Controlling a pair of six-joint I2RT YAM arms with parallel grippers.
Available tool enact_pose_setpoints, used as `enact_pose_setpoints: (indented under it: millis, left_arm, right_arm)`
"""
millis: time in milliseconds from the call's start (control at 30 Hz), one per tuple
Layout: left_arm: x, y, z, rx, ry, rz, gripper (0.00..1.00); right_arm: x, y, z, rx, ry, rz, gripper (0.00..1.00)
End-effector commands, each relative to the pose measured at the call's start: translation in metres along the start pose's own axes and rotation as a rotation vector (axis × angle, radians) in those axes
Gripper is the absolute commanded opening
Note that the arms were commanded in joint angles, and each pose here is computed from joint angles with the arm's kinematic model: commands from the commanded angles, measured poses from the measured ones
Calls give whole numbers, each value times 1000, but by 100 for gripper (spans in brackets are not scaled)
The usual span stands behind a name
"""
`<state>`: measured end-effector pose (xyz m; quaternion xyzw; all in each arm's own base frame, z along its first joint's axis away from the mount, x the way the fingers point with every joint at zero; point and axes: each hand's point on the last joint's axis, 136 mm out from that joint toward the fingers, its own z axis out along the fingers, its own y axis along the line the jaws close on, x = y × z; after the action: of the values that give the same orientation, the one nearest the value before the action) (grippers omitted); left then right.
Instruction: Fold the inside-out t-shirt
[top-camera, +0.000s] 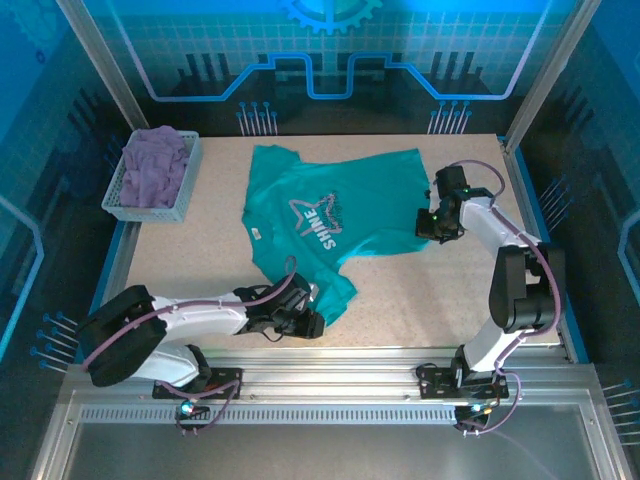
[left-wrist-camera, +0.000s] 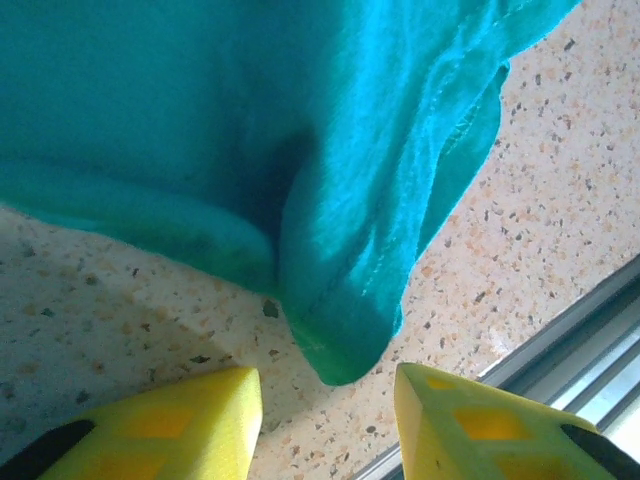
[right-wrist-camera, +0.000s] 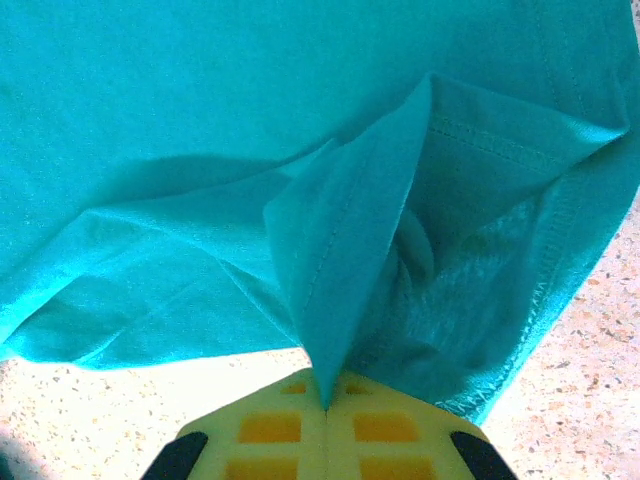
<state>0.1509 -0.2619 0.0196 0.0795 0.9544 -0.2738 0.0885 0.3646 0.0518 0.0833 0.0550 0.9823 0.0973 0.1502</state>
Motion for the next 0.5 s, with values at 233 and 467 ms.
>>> enact_pose_setpoints:
  millis: [233, 467]
  left_arm:
    - [-33, -25, -7, 31, -113, 63, 33]
    - [-31, -19, 0, -1, -91, 67, 33]
  right_arm:
    - [9, 3, 2, -7, 28, -21, 0]
    - [11, 3, 6, -10, 38, -22, 0]
